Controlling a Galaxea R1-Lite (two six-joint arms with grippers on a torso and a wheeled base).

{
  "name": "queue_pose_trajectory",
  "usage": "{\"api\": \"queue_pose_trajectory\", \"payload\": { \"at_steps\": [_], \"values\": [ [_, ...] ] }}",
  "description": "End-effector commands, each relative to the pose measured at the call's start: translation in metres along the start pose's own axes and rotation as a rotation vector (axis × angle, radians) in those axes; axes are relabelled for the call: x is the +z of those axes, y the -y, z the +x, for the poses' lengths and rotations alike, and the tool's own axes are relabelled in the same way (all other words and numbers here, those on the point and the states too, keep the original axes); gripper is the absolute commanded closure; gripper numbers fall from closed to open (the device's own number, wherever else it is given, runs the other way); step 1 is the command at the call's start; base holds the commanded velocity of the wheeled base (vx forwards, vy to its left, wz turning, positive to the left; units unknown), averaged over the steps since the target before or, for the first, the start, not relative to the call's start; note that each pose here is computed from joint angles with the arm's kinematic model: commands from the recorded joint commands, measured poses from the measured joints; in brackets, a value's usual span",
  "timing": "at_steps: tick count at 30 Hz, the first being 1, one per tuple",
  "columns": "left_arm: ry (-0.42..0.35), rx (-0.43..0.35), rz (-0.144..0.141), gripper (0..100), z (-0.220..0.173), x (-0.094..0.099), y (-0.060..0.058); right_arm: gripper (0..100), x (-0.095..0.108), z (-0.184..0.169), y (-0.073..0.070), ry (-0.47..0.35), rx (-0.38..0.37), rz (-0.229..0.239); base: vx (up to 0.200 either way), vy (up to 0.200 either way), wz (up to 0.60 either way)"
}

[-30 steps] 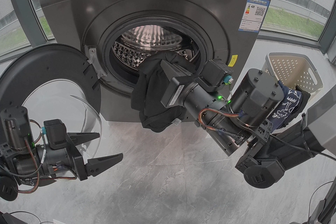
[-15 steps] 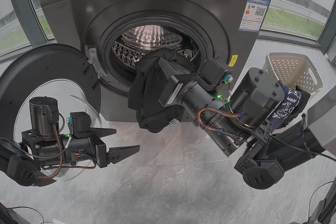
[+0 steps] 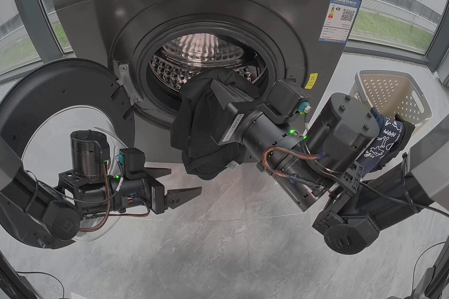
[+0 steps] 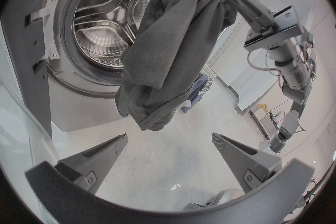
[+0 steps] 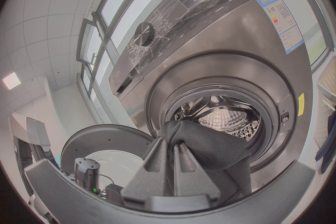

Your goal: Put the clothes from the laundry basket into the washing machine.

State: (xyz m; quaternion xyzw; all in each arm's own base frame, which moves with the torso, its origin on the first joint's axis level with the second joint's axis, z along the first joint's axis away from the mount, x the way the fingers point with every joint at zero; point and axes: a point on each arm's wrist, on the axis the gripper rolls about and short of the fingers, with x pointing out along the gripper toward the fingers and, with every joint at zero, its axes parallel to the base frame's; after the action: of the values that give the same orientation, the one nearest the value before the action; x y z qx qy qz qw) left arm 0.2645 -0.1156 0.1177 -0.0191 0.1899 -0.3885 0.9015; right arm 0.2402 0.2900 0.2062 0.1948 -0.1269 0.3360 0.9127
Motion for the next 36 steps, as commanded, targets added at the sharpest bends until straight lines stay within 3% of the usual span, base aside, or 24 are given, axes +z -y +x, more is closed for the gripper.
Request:
{"api": "queue_pose_trajectory", "payload": {
  "at_steps": [1, 13, 22, 23, 36],
  "values": [
    [-0.036, 0.004, -0.021, 0, 0.02, -0.01, -0.011, 100, 0.001, -0.001, -0.001, 0.003, 0.004, 0.003, 0.0, 0.0, 0.0],
    [0.029, 0.005, -0.001, 0, 0.049, -0.008, -0.025, 100, 0.002, -0.002, -0.005, 0.002, 0.011, 0.007, 0.0, 0.0, 0.0],
    [0.059, -0.007, 0.015, 0, 0.053, -0.004, -0.022, 100, 0.001, -0.002, -0.005, 0.003, 0.013, 0.007, 0.0, 0.0, 0.0],
    [0.06, -0.008, 0.017, 100, 0.053, -0.004, -0.022, 100, 0.001, -0.002, -0.005, 0.003, 0.013, 0.007, 0.0, 0.0, 0.0],
    [0.124, -0.023, 0.043, 100, 0.045, -0.006, -0.014, 100, 0.0, -0.002, -0.003, -0.001, 0.006, 0.004, 0.0, 0.0, 0.0]
  ]
}}
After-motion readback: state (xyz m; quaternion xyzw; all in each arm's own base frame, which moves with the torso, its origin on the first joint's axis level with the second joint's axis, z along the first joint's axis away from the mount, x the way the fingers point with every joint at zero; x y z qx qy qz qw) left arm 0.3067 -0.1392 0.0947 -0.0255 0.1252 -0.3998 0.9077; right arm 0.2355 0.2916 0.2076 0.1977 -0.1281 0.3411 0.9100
